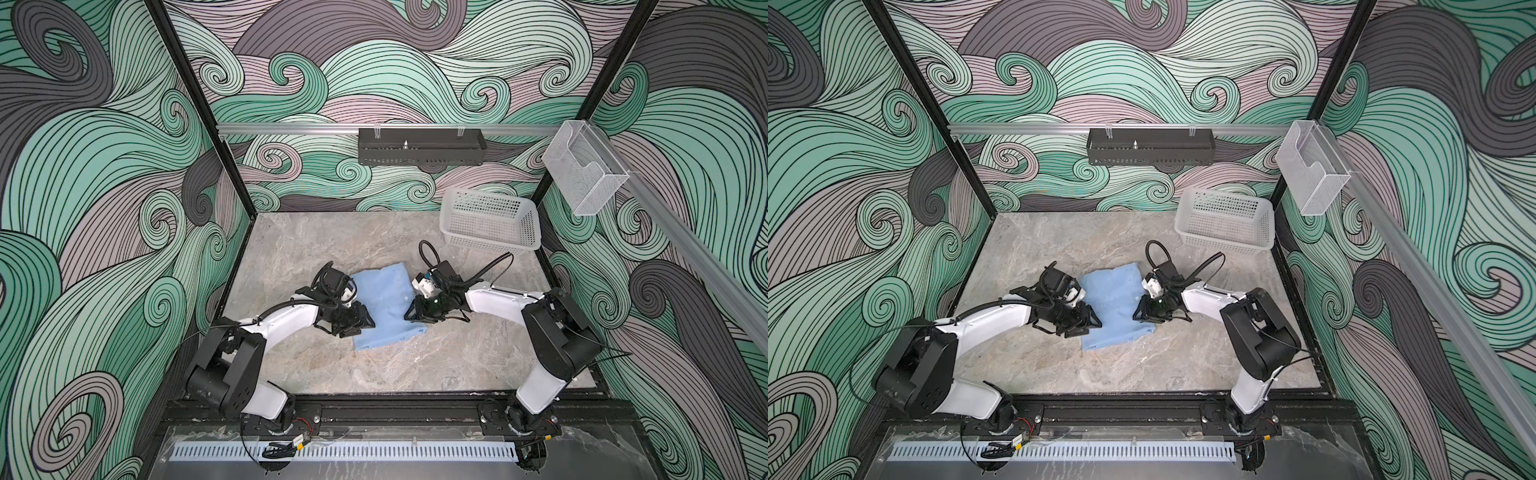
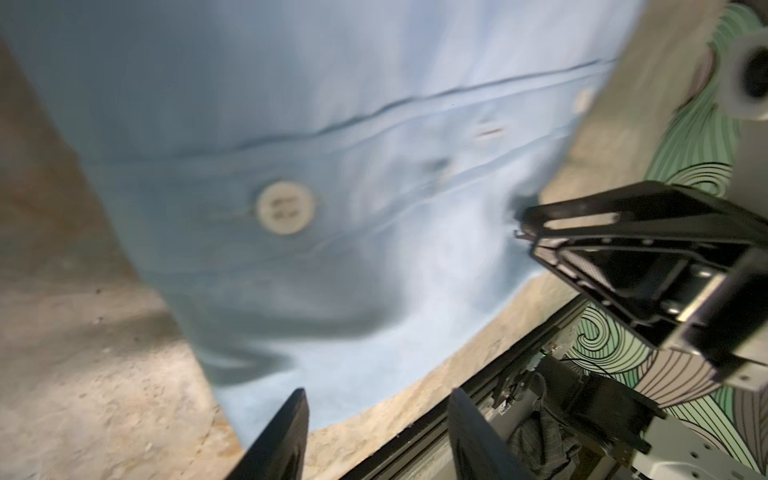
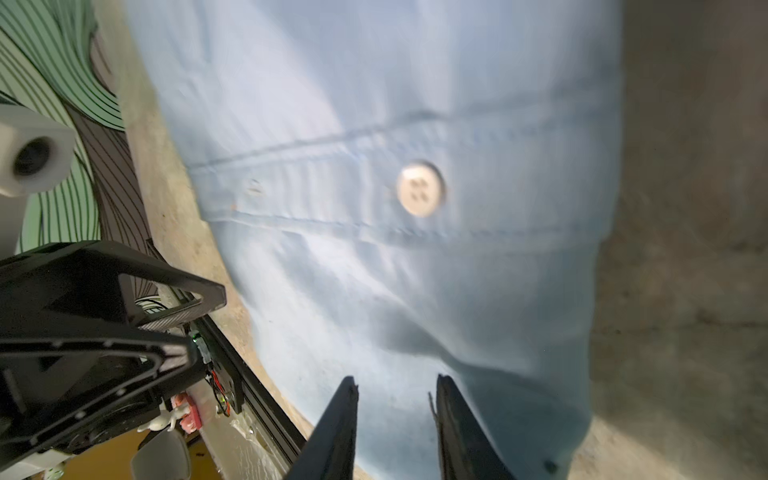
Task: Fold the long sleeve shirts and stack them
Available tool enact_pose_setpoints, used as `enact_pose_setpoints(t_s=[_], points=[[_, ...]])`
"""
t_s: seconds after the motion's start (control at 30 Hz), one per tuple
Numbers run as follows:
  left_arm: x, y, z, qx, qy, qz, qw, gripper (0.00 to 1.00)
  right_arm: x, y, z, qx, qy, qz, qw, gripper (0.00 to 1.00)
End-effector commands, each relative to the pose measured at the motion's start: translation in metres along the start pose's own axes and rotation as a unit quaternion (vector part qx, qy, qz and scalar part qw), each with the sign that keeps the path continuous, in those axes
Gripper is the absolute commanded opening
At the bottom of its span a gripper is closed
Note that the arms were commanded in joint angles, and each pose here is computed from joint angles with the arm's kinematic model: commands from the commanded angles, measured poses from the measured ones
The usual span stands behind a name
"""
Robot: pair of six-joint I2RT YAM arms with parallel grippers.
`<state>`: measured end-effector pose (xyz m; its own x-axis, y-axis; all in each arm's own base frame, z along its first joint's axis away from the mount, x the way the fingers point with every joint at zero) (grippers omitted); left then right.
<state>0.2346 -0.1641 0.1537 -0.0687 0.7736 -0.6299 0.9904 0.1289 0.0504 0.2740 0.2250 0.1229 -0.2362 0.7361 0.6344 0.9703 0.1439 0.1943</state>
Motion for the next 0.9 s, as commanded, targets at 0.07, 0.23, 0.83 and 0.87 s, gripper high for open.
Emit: enact_pose_setpoints(t_s=[0.07,0.23,0.83,0.87], points=[[-0.016,0.014,-0.025,-0.032,0.029,0.043,0.998,0.58,0.026,0.055,-0.019,-0.054,0.008,-0.041,0.998,0.37],[-0.016,0.032,-0.003,-0.018,0.019,0.027,0.999,0.57,0.015,0.105,-0.001,-0.073,-0.004,-0.033,0.997,0.34],[-0.024,0.005,-0.027,-0.028,0.05,0.098,0.993,0.59,-0.035,0.141,0.064,-0.017,-0.037,0.013,0.999,0.32],[-0.023,0.003,-0.027,-0.03,0.045,0.093,0.994,0.59,-0.035,0.143,0.068,-0.01,-0.039,0.008,0.999,0.32]])
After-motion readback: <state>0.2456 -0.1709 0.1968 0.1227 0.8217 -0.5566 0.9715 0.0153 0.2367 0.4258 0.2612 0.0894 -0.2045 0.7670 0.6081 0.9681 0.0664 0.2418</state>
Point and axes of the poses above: each gripper's point midway between its finger pads, its own z axis out along the fingers, its own x axis along the line the jaws close on, y = z × x, the point moved 8 cm from there along -z, back along the fingers, and after that the axes turned 1 degree about -z, right-handed, at the moved point
